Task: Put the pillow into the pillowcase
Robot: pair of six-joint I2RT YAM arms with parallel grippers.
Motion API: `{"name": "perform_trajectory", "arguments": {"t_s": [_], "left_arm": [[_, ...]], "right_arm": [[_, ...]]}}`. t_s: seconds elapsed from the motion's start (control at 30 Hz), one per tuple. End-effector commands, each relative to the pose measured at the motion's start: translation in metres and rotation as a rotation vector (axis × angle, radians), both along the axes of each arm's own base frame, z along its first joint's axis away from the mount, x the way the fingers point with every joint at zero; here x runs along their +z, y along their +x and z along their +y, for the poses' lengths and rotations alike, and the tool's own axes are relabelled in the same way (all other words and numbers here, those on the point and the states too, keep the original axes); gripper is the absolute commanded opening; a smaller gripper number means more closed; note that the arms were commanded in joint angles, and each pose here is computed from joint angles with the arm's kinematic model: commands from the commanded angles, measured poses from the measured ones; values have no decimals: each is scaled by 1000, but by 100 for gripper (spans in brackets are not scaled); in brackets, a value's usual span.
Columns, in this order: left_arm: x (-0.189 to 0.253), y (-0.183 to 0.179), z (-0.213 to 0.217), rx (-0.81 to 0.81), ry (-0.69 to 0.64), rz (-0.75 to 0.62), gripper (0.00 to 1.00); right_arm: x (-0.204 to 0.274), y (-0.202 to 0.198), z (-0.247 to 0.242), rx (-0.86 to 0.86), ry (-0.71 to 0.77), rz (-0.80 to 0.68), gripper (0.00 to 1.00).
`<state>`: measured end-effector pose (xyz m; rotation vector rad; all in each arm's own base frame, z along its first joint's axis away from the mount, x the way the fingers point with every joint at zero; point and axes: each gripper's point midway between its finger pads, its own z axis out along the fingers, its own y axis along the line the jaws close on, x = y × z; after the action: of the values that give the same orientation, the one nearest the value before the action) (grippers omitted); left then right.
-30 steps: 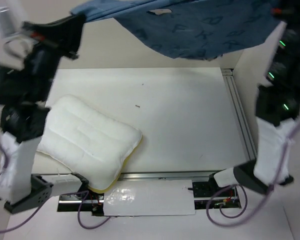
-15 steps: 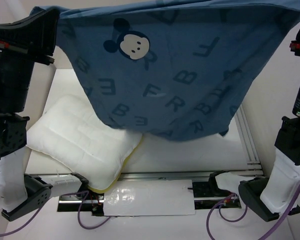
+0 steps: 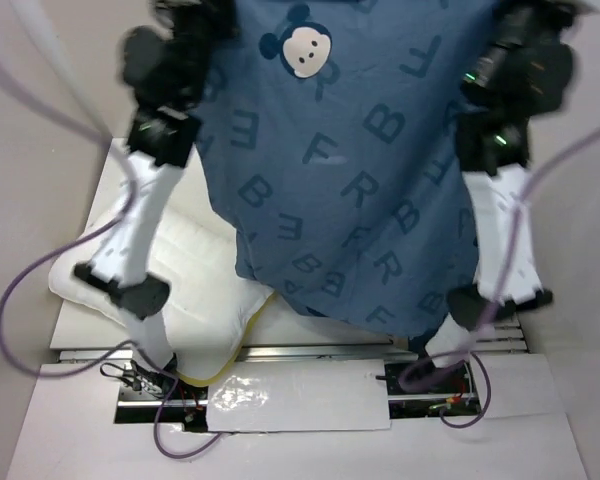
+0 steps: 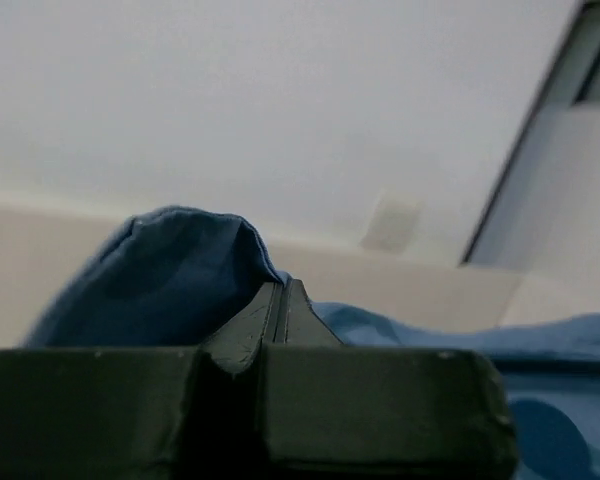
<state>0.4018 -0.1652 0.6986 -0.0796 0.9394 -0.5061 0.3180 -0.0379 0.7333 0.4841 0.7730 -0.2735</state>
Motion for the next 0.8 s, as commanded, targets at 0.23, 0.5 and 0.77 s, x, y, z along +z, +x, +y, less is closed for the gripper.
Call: {"name": "perform_trajectory", "arguments": {"t_s": [0.23, 0.5, 0.77], "left_arm": [[-273, 245, -78, 14, 44, 371, 0], [-340, 284, -64, -8, 4, 431, 0], [-384, 294, -81, -74, 48, 467, 76]], "right_arm": [[-291, 234, -36, -664, 41, 729, 0], [-366, 263, -88, -766, 73, 801, 0], [-414, 258, -130, -925, 70, 935, 0]]}}
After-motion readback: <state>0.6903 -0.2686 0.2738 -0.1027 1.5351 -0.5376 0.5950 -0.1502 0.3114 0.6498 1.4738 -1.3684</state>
